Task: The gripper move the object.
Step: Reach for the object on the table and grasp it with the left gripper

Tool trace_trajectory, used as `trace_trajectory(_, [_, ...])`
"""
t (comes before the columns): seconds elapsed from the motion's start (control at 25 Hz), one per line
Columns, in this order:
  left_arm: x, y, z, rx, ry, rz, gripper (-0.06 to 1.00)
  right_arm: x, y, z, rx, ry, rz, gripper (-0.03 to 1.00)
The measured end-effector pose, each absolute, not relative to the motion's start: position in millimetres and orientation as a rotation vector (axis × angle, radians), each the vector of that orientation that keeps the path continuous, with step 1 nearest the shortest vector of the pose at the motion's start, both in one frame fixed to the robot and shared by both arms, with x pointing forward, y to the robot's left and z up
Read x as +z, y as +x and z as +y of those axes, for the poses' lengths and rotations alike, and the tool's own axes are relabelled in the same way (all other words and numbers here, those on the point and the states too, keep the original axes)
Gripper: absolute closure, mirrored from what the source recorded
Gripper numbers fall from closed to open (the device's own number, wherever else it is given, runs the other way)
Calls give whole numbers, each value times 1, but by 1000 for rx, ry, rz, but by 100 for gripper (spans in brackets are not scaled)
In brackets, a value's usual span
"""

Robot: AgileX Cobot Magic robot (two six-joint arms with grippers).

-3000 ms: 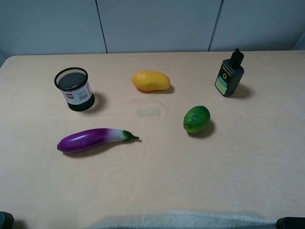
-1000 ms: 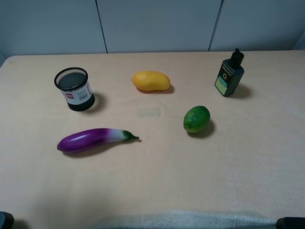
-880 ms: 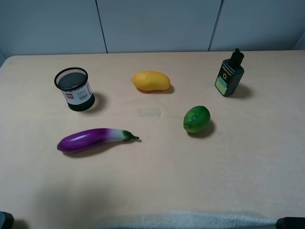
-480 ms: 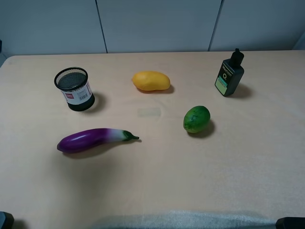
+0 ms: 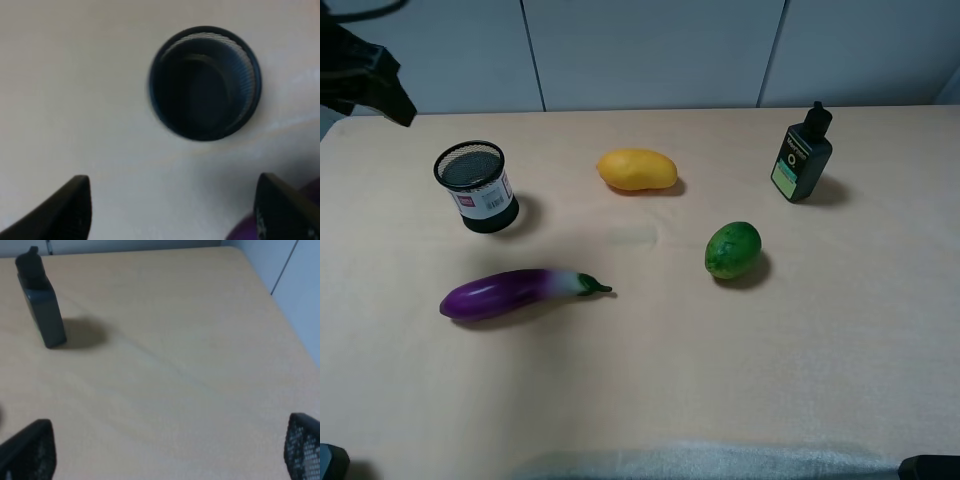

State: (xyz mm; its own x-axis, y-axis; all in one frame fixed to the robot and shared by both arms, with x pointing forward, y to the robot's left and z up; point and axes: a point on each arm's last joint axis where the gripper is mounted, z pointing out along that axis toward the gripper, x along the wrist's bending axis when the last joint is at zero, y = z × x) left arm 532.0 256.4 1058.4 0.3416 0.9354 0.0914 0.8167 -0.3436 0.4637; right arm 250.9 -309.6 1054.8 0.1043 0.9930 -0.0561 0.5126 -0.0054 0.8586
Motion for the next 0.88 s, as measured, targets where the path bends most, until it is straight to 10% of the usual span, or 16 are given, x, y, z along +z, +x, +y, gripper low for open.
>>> trace_trajectory(0.88, [974,595,161,289,2660,1456,21,1055,251,-310,798,1622,1508,27])
